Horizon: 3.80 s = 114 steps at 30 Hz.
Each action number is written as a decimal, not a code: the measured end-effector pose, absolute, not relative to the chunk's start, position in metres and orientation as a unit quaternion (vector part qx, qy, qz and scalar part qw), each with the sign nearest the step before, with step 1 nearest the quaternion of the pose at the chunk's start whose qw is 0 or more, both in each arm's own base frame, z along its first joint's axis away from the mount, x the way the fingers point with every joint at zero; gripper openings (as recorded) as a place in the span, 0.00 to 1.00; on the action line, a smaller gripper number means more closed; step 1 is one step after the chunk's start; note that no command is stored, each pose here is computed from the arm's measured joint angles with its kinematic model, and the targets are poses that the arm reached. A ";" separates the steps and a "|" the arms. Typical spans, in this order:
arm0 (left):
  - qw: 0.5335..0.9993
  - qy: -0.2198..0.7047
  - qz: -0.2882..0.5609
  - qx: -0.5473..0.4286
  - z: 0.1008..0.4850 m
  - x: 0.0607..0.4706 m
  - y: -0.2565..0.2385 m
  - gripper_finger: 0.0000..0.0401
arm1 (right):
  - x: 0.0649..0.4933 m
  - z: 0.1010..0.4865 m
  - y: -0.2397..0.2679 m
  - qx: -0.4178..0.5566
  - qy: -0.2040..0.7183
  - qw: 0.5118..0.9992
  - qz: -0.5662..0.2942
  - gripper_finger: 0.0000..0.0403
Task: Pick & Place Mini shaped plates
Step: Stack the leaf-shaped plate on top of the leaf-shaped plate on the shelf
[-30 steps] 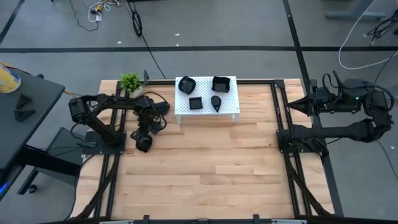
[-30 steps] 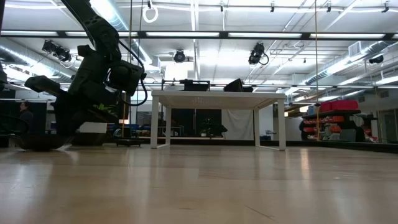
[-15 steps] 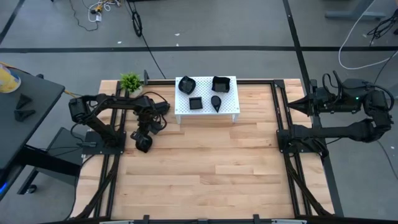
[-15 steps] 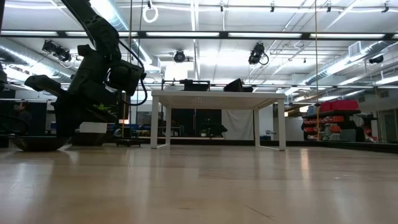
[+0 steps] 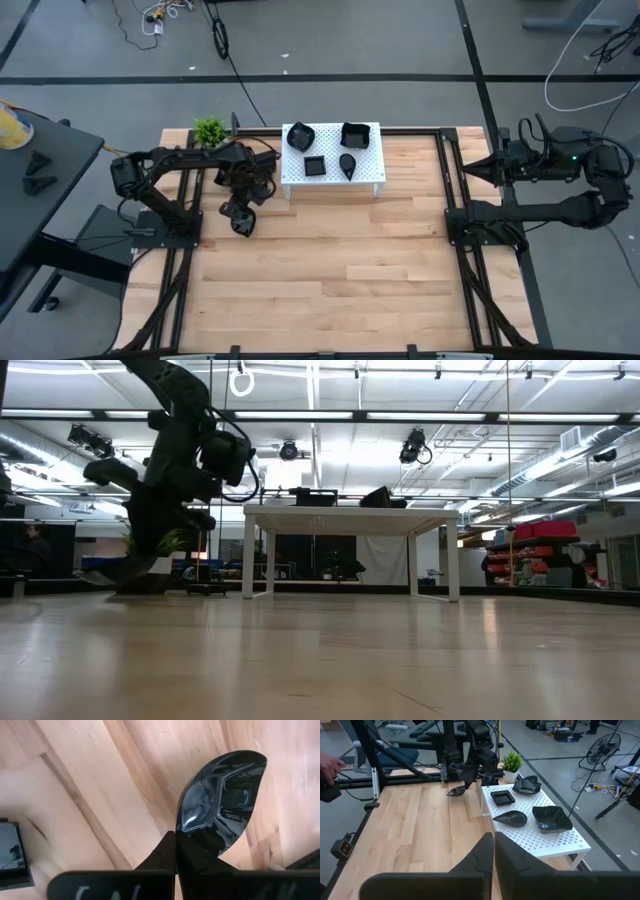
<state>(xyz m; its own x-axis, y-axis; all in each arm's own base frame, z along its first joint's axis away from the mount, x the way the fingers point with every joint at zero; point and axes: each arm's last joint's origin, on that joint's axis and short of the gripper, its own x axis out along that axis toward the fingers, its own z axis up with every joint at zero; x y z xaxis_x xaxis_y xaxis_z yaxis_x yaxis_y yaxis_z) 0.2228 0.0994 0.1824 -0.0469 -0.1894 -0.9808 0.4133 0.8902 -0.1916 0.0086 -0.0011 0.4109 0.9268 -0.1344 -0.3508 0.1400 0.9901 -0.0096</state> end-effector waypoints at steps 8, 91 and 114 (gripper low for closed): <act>0.677 0.704 -0.206 0.054 0.195 0.224 0.100 0.01 | 0.009 0.411 -0.001 0.008 0.178 0.981 -0.070 0.05; 0.573 -0.055 0.474 -0.666 0.315 0.319 0.132 0.01 | 0.009 0.411 -0.001 0.008 0.178 0.982 -0.070 0.05; 0.502 -0.042 0.491 -0.711 0.272 0.310 0.126 0.01 | 0.009 0.411 -0.001 0.008 0.178 0.982 -0.070 0.05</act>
<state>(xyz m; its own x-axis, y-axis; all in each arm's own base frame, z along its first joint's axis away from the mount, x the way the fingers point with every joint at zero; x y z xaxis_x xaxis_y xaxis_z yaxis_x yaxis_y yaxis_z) 0.3100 0.1257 0.2724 0.5140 0.5527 -0.6560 -0.4330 -0.4930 -0.7546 0.0086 -0.0011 0.4109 0.9268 -0.1348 -0.3505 0.1403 0.9901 -0.0096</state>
